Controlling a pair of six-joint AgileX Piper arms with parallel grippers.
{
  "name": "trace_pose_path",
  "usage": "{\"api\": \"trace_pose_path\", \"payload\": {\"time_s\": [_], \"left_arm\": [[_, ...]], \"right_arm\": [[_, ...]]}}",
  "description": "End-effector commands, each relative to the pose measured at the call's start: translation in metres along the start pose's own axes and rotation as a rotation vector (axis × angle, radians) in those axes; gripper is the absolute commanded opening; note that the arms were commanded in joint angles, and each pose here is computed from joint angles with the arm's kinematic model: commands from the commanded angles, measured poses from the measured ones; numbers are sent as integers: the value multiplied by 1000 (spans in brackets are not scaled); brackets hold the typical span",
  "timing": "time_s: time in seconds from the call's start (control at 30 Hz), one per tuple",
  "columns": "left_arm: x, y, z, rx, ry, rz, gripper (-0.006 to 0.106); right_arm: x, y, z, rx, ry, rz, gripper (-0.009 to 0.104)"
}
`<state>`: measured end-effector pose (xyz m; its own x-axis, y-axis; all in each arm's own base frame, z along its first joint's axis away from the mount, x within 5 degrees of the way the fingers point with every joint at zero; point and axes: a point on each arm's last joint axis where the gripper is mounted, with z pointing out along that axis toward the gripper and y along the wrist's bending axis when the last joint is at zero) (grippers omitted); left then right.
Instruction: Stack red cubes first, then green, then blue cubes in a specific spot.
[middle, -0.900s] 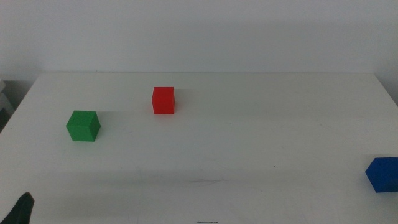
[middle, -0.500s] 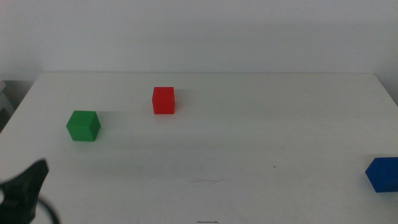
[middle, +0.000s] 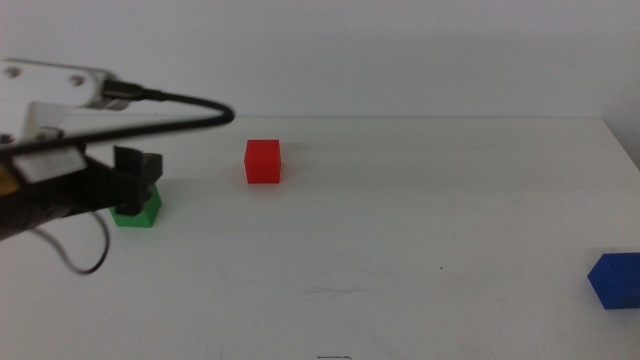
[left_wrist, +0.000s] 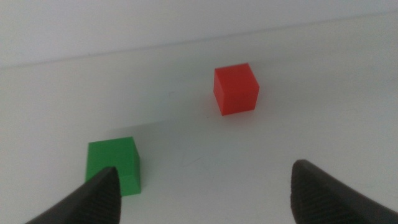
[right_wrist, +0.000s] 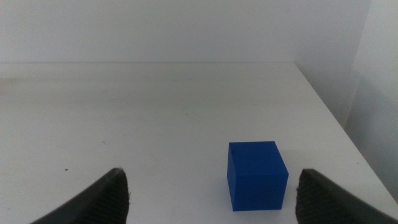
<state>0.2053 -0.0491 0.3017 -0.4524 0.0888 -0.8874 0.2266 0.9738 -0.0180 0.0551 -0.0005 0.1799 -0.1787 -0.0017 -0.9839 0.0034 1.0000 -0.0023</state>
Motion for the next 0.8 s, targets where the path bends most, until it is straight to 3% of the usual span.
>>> {"api": "trace_pose_path", "payload": {"time_s": [0.0,0.2,0.5,0.77], "left_arm": [[-22,-1,8,6,-75,-24,94],[-31,-3,36,18,-23,-92,93],[-92,-5,80,19,211,-11,86],[-121,-23,158,21,358,-63,85]], "right_arm": [[-15,0,-4,-1,-117,-16,87],[-15,0,-4,-1,-117,-16,87],[-15,0,-4,-1,-117,-16,87],[-15,0,-4,-1,-117,-16,87]]}}
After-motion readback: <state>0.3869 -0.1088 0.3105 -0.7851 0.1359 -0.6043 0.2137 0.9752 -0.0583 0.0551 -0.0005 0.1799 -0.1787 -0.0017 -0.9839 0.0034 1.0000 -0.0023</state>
